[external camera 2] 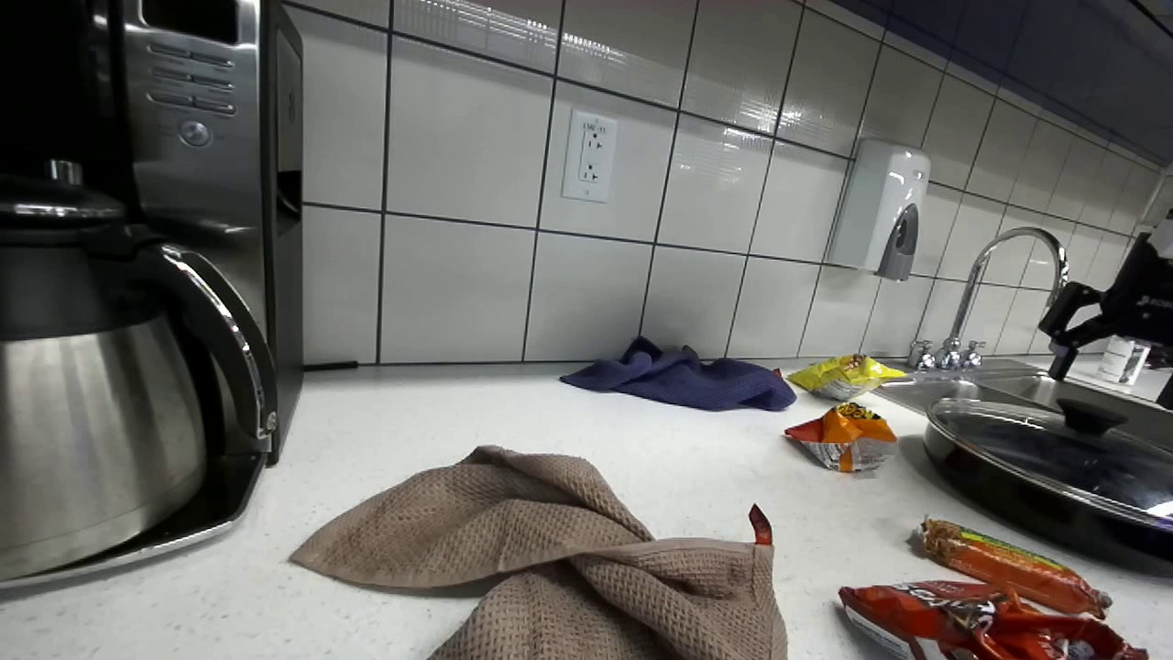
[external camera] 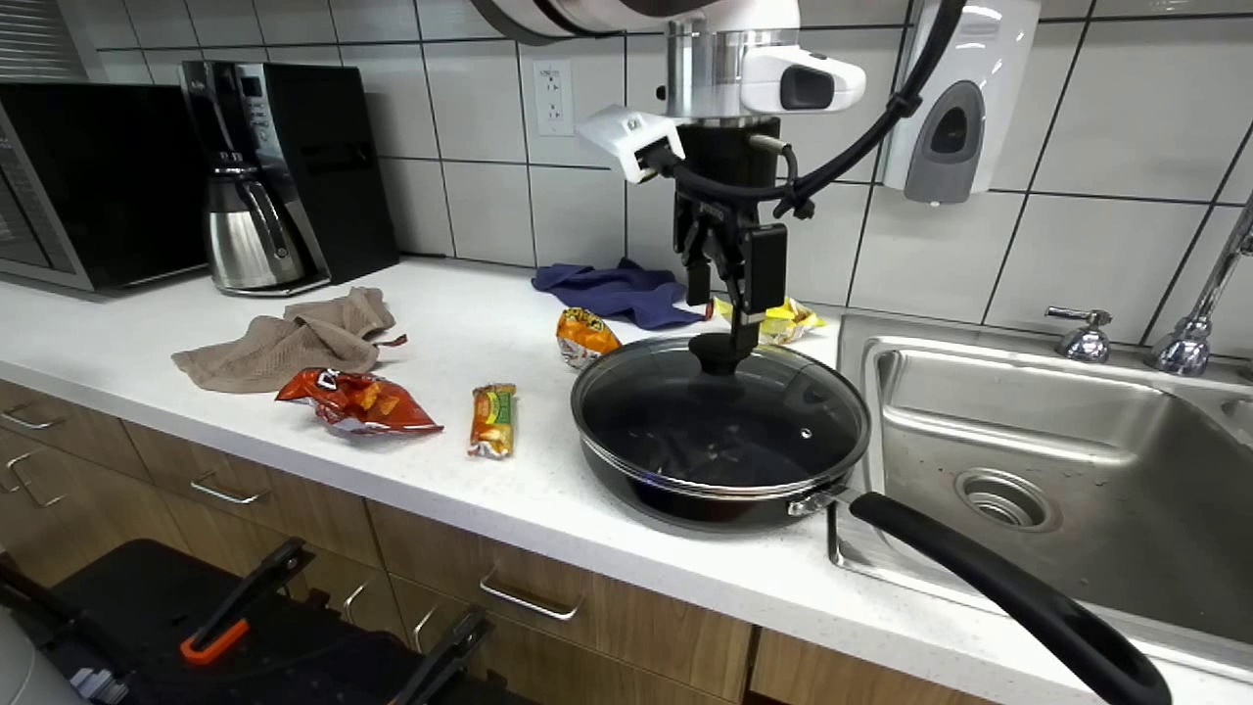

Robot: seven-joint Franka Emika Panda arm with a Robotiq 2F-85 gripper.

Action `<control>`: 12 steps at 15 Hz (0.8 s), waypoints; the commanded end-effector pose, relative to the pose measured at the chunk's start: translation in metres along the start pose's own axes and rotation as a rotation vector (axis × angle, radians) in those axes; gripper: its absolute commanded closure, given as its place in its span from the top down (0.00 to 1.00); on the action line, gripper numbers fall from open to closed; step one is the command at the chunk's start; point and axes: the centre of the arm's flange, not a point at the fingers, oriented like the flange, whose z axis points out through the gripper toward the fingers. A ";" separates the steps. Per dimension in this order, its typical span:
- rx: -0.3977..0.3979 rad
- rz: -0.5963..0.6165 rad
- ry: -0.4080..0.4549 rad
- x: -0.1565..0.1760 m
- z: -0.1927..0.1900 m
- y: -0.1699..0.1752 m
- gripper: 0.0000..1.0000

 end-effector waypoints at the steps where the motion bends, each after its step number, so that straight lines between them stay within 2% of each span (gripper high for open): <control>1: -0.009 0.007 -0.006 0.016 0.008 -0.005 1.00; 12: -0.026 -0.004 -0.025 0.022 0.030 -0.008 1.00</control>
